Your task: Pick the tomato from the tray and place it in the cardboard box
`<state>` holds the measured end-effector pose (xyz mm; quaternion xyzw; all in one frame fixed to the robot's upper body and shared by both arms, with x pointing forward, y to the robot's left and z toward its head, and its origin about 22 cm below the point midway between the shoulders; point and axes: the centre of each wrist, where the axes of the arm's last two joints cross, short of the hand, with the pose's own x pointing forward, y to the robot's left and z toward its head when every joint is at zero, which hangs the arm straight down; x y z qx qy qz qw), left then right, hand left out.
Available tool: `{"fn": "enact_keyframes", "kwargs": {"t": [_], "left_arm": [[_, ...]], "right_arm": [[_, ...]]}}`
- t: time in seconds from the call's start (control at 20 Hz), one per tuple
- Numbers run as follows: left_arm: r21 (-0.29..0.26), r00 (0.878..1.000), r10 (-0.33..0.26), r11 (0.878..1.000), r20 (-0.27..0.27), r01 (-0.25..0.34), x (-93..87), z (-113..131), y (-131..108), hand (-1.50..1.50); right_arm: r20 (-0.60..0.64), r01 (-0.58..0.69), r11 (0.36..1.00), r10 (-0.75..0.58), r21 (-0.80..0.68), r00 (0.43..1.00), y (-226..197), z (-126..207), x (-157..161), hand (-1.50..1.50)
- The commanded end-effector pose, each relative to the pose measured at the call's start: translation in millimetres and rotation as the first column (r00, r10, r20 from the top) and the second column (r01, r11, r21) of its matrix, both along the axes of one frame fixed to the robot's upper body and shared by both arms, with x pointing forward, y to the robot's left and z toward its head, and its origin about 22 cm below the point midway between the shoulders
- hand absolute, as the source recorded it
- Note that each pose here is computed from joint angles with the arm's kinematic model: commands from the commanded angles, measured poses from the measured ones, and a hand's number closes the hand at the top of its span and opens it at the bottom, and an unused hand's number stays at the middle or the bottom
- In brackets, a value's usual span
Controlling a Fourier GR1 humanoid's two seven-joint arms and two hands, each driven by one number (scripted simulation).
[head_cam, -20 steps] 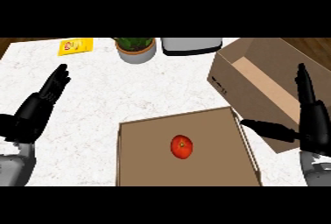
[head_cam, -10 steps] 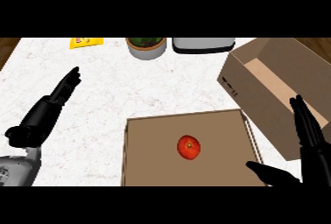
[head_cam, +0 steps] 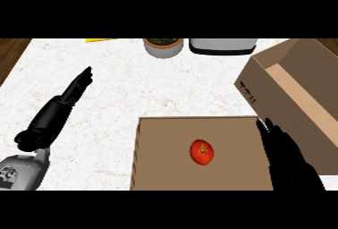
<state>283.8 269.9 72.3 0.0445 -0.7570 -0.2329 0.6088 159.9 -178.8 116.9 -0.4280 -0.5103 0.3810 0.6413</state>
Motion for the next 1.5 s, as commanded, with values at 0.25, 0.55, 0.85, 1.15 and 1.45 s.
{"fn": "enact_keyframes", "kwargs": {"t": [0.25,0.55,0.85,1.15,1.45], "left_arm": [[-0.002,1.000,-0.012,1.000,0.008,0.012,7.2,-2.8,-9.9,0.00],[-0.003,1.000,0.000,1.000,0.012,0.000,20.5,5.0,-4.9,0.00],[0.001,1.000,-0.025,1.000,-0.002,0.025,4.2,-1.2,0.0,0.00],[-0.004,1.000,0.010,1.000,0.001,-0.010,18.3,-5.0,-7.2,0.00],[-0.016,1.000,0.007,1.000,-0.001,-0.007,4.0,-17.2,-3.7,0.00]], "right_arm": [[-0.199,0.063,0.985,-0.095,-0.158,0.975,66.8,13.3,12.1,-1.50],[-0.283,0.094,0.984,-0.134,-0.150,0.950,109.1,-1.9,33.2,-1.50],[-0.304,0.147,0.973,-0.197,-0.179,0.932,126.9,-10.6,48.4,-1.50],[-0.275,0.146,0.961,-0.210,-0.234,0.938,135.0,-16.4,51.8,-1.50],[-0.320,0.166,0.948,-0.252,-0.273,0.913,126.2,-24.8,80.0,-1.50]]}}
